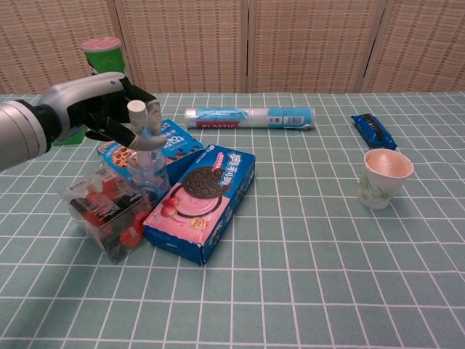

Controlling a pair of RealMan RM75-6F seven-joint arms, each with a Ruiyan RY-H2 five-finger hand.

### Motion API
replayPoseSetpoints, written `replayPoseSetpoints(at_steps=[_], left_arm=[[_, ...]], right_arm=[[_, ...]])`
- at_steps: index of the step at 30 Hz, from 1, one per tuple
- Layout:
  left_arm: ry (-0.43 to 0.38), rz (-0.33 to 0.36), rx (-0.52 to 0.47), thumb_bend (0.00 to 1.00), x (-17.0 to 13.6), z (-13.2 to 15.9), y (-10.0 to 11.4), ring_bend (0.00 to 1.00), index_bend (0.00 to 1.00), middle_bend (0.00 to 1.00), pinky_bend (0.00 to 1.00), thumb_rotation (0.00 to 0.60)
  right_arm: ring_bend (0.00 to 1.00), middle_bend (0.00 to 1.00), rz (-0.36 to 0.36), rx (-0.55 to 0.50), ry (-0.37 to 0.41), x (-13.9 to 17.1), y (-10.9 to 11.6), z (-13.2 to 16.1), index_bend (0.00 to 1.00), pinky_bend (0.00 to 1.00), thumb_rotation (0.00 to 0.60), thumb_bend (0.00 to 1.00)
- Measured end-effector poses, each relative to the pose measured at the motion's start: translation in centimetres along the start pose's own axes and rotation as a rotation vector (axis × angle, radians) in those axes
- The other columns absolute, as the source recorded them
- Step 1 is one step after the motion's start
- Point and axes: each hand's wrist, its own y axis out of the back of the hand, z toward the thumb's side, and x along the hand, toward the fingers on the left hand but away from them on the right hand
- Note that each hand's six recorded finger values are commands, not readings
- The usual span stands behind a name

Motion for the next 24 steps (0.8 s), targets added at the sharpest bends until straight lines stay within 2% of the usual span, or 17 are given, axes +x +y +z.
replayPoseSetpoints(at_steps=[14,24], left_arm=[[-0.019,0.012,0.028,0.31,-0.64,0.96,0.51,1.00,0.83,1.00,1.00,0.600],[-0.027,0.062,0.080,0.39,-0.49,0.89,0.80,1.00,0.79,1.00,1.00,0.600]], right_arm=[[0.39,0.44,0.004,0.000,0.005,0.04,-0.08,0.10,0.37,0.60,0.600,0.21],[0.39,0.44,0.006,-0.001,0.002,-0.07,-0.11,0.00,0.37,0.60,0.600,0.21]])
